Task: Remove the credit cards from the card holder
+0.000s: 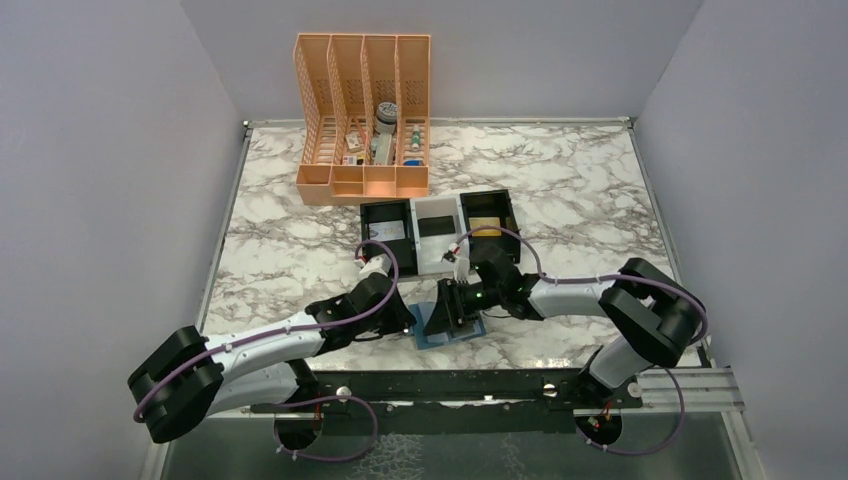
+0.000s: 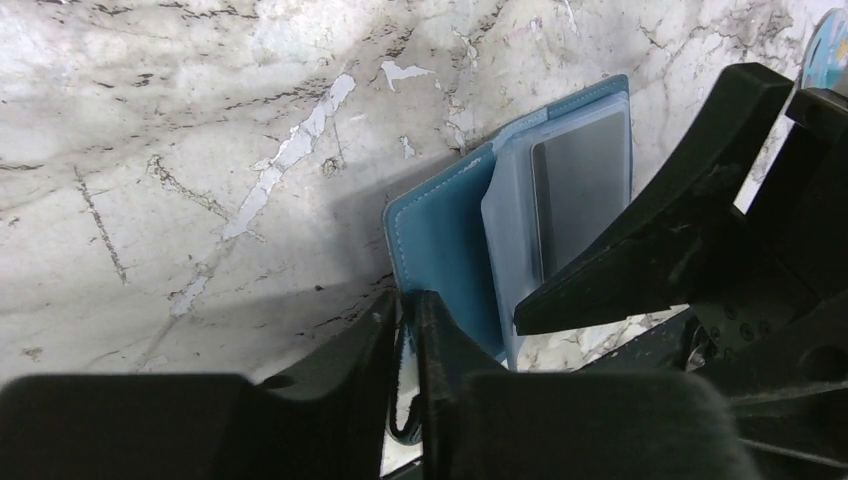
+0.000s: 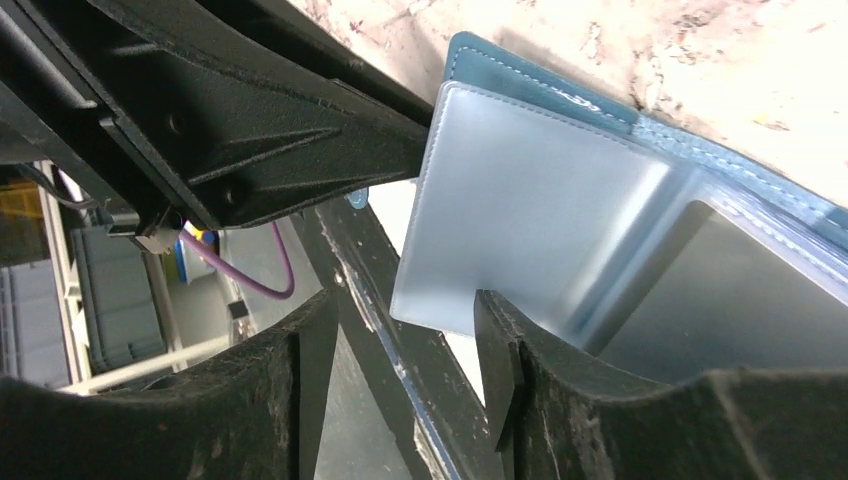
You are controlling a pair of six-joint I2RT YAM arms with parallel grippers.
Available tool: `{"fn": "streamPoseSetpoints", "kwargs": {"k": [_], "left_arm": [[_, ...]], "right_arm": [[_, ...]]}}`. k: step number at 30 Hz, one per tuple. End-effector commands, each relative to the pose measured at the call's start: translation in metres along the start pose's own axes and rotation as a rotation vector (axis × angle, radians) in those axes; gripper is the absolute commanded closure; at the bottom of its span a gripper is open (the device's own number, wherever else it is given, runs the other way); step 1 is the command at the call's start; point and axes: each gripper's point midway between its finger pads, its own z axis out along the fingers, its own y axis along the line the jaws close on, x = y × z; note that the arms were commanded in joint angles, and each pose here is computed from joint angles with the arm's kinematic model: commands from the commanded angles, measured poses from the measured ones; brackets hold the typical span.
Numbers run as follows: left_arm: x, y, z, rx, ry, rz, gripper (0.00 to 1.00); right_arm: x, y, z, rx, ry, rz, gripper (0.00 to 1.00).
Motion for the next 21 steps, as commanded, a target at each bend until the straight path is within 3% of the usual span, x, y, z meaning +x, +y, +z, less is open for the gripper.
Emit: {"fn": "streamPoseSetpoints", "kwargs": {"k": [1, 12, 21], "left_arm": [[-0.009, -0.012, -0.002, 0.028, -0.025, -0.018, 0.78], [-0.014, -0.011, -0.008, 0.044, -0.066, -0.060, 0.34], [-0.009, -0.010, -0.003, 0.067, -0.056, -0.070, 0.27]], "right_arm": [[-0.006, 0.019, 0.005, -0.103, 0.015, -0.045, 0.45], [0.000, -0.016, 0.006, 0.021, -0.072, 0.075, 0.39], [-0.002, -0.011, 0.002, 0.005, -0.102, 0.067, 0.39]]}}
